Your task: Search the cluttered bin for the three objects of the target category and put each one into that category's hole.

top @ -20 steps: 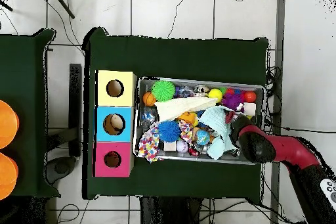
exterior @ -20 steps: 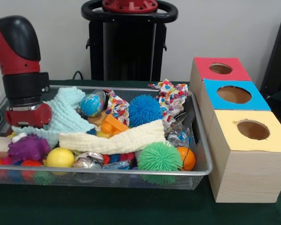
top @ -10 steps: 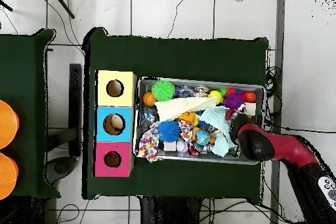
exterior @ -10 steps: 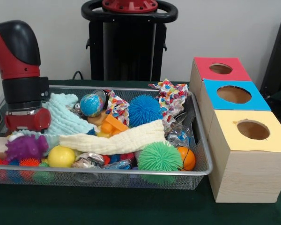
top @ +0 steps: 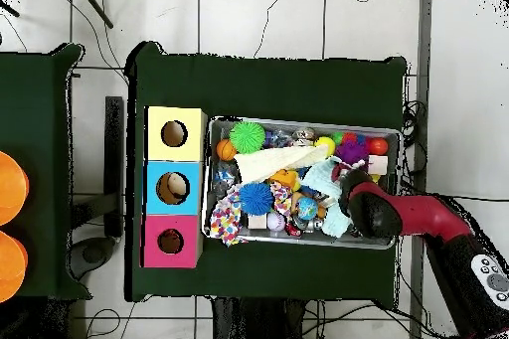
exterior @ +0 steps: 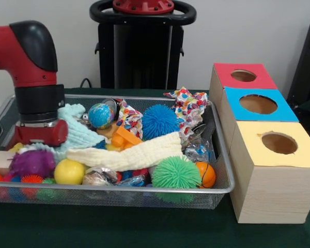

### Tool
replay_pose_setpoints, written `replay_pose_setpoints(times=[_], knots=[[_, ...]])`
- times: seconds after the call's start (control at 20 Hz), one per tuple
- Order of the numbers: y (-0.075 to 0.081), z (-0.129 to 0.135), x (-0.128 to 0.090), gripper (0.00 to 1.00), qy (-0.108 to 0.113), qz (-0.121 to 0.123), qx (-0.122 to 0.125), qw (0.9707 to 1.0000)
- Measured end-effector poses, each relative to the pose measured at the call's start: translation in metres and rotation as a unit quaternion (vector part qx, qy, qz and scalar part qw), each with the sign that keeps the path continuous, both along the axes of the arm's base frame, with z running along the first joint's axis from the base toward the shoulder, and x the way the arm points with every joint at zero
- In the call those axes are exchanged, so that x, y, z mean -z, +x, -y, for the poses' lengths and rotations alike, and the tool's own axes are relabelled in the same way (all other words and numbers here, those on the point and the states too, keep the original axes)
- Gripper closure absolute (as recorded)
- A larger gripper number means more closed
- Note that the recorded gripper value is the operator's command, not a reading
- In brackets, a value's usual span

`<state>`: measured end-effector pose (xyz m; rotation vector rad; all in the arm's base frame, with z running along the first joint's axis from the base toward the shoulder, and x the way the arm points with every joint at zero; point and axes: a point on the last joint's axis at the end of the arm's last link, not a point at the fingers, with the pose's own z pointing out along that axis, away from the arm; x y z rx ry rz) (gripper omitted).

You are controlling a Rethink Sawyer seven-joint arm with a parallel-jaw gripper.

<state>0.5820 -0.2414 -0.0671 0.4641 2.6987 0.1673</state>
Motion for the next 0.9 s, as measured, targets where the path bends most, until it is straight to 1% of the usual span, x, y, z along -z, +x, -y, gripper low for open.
replay_pose_setpoints(times=[0.1,0.2,0.25,0.45,0.55,0.65,0.7,0.75,0.85,0.9], knots=[[0.001,-0.011,-0.003,1.0,-0.009,-0.015,-0.012,0.9998],[0.003,-0.022,-0.008,1.0,-0.014,-0.03,-0.021,0.9993],[0.005,-0.037,-0.016,1.0,-0.017,-0.049,-0.03,0.9982],[0.007,-0.053,-0.028,1.0,-0.019,-0.07,-0.037,0.9967],[0.01,-0.064,-0.042,1.0,-0.021,-0.082,-0.04,0.9957],[0.012,-0.069,-0.051,1.0,-0.022,-0.086,-0.04,0.9952],[0.016,-0.075,-0.062,1.0,-0.026,-0.089,-0.041,0.9948],[0.018,-0.078,-0.07,1.0,-0.028,-0.09,-0.041,0.9947],[0.02,-0.081,-0.078,1.0,-0.031,-0.09,-0.041,0.9946],[0.024,-0.084,-0.092,1.0,-0.036,-0.088,-0.039,0.9947]])
